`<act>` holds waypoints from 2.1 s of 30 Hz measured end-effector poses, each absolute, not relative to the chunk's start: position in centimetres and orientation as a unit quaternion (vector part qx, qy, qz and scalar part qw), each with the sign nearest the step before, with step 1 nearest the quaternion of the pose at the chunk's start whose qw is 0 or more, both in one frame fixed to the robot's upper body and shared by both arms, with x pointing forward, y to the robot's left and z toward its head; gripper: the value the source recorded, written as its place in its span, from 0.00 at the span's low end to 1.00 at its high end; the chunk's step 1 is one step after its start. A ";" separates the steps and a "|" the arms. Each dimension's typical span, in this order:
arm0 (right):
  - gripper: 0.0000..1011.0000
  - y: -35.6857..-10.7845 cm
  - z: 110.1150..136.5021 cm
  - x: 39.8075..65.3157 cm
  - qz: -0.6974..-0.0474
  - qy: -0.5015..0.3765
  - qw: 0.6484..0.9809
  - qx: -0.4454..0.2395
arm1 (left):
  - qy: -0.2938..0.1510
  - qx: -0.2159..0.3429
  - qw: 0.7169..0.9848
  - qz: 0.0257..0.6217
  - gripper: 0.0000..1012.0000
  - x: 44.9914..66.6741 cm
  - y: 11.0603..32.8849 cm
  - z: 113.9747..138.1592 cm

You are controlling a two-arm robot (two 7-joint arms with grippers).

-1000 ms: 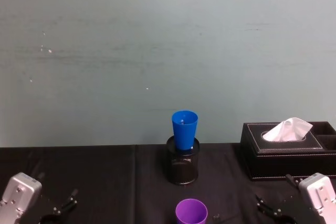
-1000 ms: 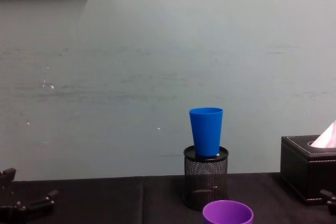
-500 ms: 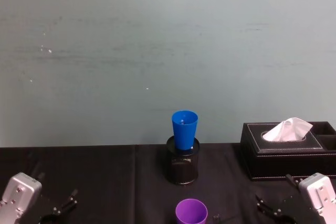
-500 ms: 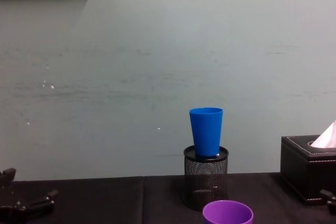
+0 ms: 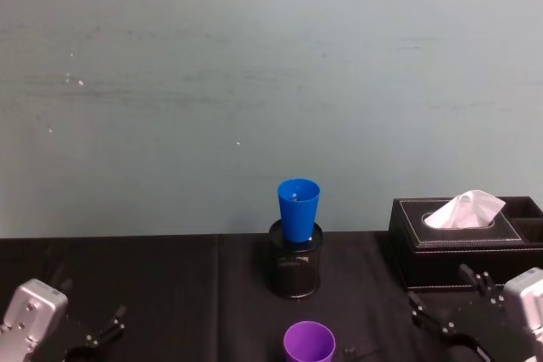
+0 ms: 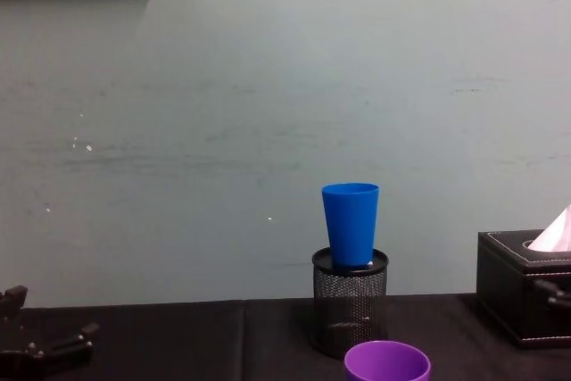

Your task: Pick up one cup with a gripper and tap it against the other cup.

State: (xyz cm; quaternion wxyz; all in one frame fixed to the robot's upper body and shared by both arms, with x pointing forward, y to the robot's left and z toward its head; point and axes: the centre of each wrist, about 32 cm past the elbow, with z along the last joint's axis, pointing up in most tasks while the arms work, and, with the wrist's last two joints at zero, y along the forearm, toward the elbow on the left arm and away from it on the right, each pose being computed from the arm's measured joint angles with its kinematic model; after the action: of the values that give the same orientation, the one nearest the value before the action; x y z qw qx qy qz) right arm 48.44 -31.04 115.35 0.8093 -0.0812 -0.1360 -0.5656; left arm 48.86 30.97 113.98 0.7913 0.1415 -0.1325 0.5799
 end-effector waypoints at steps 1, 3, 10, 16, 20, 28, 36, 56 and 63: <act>0.99 -31.1 115.5 48.4 -0.563 -0.134 0.812 -0.077 | -0.132 0.141 0.791 0.580 0.99 48.9 31.0 114.0; 0.99 -31.2 116.0 48.1 -0.554 -0.127 0.820 -0.070 | -0.132 0.141 0.791 0.580 0.99 48.9 31.0 114.0; 0.99 -31.8 116.5 46.9 -0.508 -0.079 0.856 -0.057 | -0.132 0.141 0.791 0.580 0.99 48.9 31.0 114.0; 0.99 -31.7 116.3 46.5 -0.434 -0.044 0.899 -0.042 | -0.132 0.141 0.791 0.580 0.99 48.9 31.0 114.0; 0.99 -31.3 115.9 47.0 -0.381 -0.029 0.923 -0.051 | -0.132 0.141 0.791 0.580 0.99 48.9 31.0 114.0; 0.99 -30.3 115.0 48.2 -0.338 -0.010 0.939 -0.069 | -0.132 0.141 0.791 0.580 0.99 48.9 31.0 114.0; 0.99 -29.3 114.2 49.3 -0.323 -0.006 0.943 -0.080 | -0.132 0.141 0.791 0.580 0.99 48.9 31.0 114.0; 0.99 -27.6 112.0 52.2 -0.319 0.007 0.946 -0.059 | -0.132 0.141 0.791 0.580 0.99 48.9 31.0 114.0; 0.99 -26.9 111.6 53.3 -0.314 0.008 0.948 -0.056 | -0.132 0.141 0.791 0.580 0.99 48.9 31.0 114.0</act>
State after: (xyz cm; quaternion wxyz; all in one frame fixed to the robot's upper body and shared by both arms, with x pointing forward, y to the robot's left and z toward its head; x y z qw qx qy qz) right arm 53.26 -26.93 111.62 0.9477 -0.0563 0.0081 -0.3142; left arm 48.86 30.97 113.98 0.7913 0.1415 -0.1325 0.5799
